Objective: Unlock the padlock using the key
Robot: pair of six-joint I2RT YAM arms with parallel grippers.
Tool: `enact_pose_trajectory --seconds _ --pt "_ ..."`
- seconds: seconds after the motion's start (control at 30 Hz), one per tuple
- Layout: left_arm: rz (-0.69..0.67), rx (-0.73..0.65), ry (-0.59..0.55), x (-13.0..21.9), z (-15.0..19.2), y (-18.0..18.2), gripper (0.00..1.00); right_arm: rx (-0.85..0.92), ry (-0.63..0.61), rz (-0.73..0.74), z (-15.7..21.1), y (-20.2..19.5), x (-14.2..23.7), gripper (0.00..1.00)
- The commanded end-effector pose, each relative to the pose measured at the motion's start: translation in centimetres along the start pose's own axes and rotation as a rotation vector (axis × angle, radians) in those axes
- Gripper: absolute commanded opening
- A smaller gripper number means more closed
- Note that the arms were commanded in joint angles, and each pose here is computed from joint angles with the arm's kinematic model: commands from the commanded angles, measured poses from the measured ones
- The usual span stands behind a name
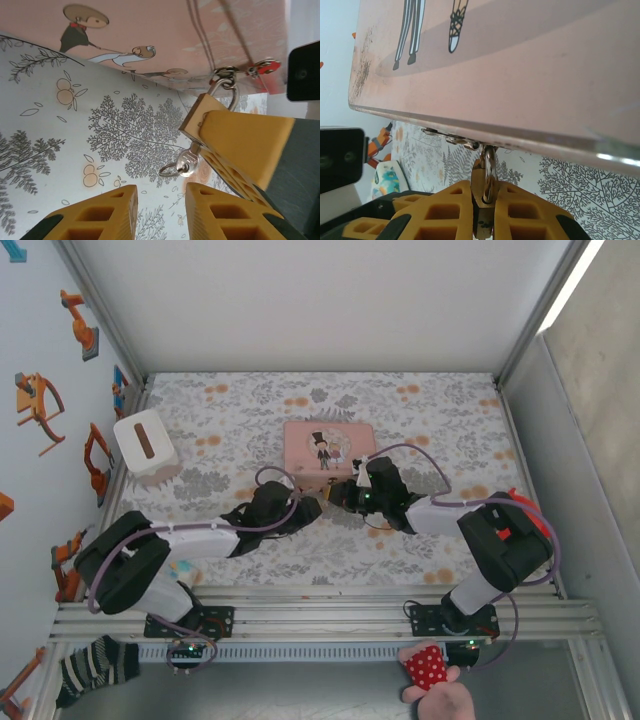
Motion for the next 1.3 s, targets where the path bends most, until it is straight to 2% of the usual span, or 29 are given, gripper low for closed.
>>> enact_pose_trajectory --seconds 0.0,0.43,0.57,0.77,1.03,1.27 --pt "0.084 0.014 0.002 -0.9 -0.1 -0.9 0.30 0.063 0.005 -0.180 -1.2 4.1 0.8 0.00" --pt "0.096 0.000 -0.027 -0.8 -0.3 -1.0 0.30 0.057 0.008 -0.179 -1.1 3.8 0.6 0.00" --pt "0.053 0.002 -0.057 0.7 -0.2 -0.3 0.31 0.059 0.013 -0.183 -1.1 3.8 0.6 0.00" --pt "-0.018 -0.063 -0.077 3.3 -0.8 -0.7 0.40 0.094 0.018 -0.129 -0.8 3.0 0.6 0.02" --pt "0.016 -0.121 -0.031 3.0 -1.1 -0.3 0.53 0.332 -0.010 -0.053 0.3 1.5 0.5 0.09" --pt "0.040 -0.160 -0.020 1.4 -1.2 -0.6 0.57 0.520 -0.005 0.005 1.3 -0.8 0.1 0.10"
Point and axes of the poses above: each hand's point on the last joint's axis, 136 mm out from that joint toward the fingers, its own x axis back along the fingers, its own y axis along the line the jaws close on, z = x × y, the point moved 10 cm from there along x, back along the fingers, and after that the axes turned 6 degrees about -x, right-handed, at the moved point
